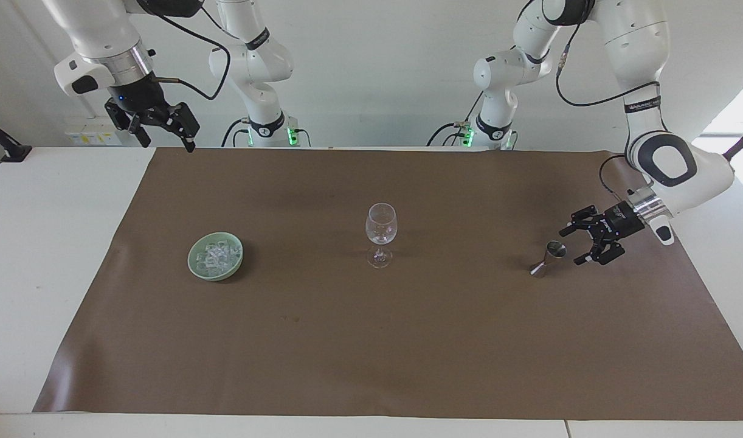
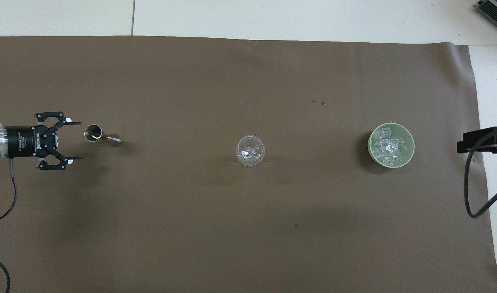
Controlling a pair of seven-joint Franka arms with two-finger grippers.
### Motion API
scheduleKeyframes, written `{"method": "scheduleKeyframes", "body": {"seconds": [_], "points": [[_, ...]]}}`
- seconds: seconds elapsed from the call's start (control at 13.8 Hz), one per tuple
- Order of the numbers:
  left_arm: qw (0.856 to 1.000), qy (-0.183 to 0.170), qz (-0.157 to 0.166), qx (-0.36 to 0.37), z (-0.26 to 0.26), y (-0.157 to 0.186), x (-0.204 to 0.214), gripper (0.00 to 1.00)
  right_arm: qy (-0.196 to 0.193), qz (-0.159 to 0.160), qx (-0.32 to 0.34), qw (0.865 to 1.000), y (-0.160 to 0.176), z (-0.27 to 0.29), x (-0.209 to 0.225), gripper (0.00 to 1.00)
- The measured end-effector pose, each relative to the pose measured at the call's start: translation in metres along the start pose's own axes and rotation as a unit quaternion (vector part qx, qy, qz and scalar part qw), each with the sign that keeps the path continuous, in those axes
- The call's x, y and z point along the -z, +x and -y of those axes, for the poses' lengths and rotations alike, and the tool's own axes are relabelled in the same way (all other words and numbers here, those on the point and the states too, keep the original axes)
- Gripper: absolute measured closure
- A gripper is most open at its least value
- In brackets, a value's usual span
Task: Pour wine and add ice with both arms
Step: 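Close the left gripper on the jigger and lift it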
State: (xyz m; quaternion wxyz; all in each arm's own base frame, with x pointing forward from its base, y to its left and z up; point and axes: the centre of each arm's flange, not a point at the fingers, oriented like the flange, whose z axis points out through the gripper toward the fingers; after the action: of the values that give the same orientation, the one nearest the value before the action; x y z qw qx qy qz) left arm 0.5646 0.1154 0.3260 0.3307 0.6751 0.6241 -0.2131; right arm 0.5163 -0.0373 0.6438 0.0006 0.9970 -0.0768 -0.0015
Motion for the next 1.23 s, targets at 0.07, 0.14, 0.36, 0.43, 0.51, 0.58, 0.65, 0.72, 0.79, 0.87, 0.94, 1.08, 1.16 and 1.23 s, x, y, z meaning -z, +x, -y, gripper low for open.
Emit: {"method": "scheduleKeyframes", "body": {"seconds": [0.07, 0.14, 0.36, 0.43, 0.51, 0.58, 0.65, 0.72, 0.79, 0.87, 0.94, 1.08, 1.16, 1.23], "points": [[1.0, -0.006, 0.004, 0.015, 0.002, 0.003, -0.003, 0.0, 0.0, 0.0, 0.0, 1.0, 0.0, 0.0, 0.0, 0.0], [0.999, -0.011, 0.008, 0.031, 0.004, 0.007, -0.007, 0.0, 0.0, 0.0, 0.0, 1.0, 0.0, 0.0, 0.0, 0.0], [0.997, -0.019, 0.026, 0.067, 0.012, 0.021, -0.017, 0.0, 0.0, 0.0, 0.0, 1.0, 0.0, 0.0, 0.0, 0.0], [0.996, -0.022, 0.033, 0.077, 0.015, 0.025, -0.021, 0.0, 0.0, 0.0, 0.0, 1.0, 0.0, 0.0, 0.0, 0.0], [0.995, -0.027, 0.041, 0.087, 0.019, 0.028, -0.026, 0.0, 0.0, 0.0, 0.0, 1.0, 0.0, 0.0, 0.0, 0.0], [0.994, -0.031, 0.047, 0.096, 0.022, 0.029, -0.029, 0.0, 0.0, 0.0, 0.0, 1.0, 0.0, 0.0, 0.0, 0.0], [0.992, -0.037, 0.052, 0.105, 0.026, 0.031, -0.032, 0.0, 0.0, 0.0, 0.0, 1.0, 0.0, 0.0, 0.0, 0.0], [0.991, -0.041, 0.056, 0.114, 0.029, 0.033, -0.035, 0.0, 0.0, 0.0, 0.0, 1.0, 0.0, 0.0, 0.0, 0.0], [0.99, -0.045, 0.061, 0.122, 0.032, 0.034, -0.039, 0.0, 0.0, 0.0, 0.0, 1.0, 0.0, 0.0, 0.0, 0.0], [0.988, -0.049, 0.066, 0.129, 0.034, 0.034, -0.042, 0.0, 0.0, 0.0, 0.0, 1.0, 0.0, 0.0, 0.0, 0.0], [0.987, -0.054, 0.07, 0.135, 0.035, 0.034, -0.046, 0.0, 0.0, 0.0, 0.0, 1.0, 0.0, 0.0, 0.0, 0.0], [0.984, -0.064, 0.08, 0.146, 0.037, 0.033, -0.05, 0.0, 0.0, 0.0, 0.0, 1.0, 0.0, 0.0, 0.0, 0.0], [0.983, -0.069, 0.083, 0.149, 0.036, 0.033, -0.05, 0.0, 0.0, 0.0, 0.0, 1.0, 0.0, 0.0, 0.0, 0.0], [0.982, -0.073, 0.086, 0.152, 0.036, 0.032, -0.05, 0.0, 0.0, 0.0, 0.0, 1.0, 0.0, 0.0, 0.0, 0.0]]}}
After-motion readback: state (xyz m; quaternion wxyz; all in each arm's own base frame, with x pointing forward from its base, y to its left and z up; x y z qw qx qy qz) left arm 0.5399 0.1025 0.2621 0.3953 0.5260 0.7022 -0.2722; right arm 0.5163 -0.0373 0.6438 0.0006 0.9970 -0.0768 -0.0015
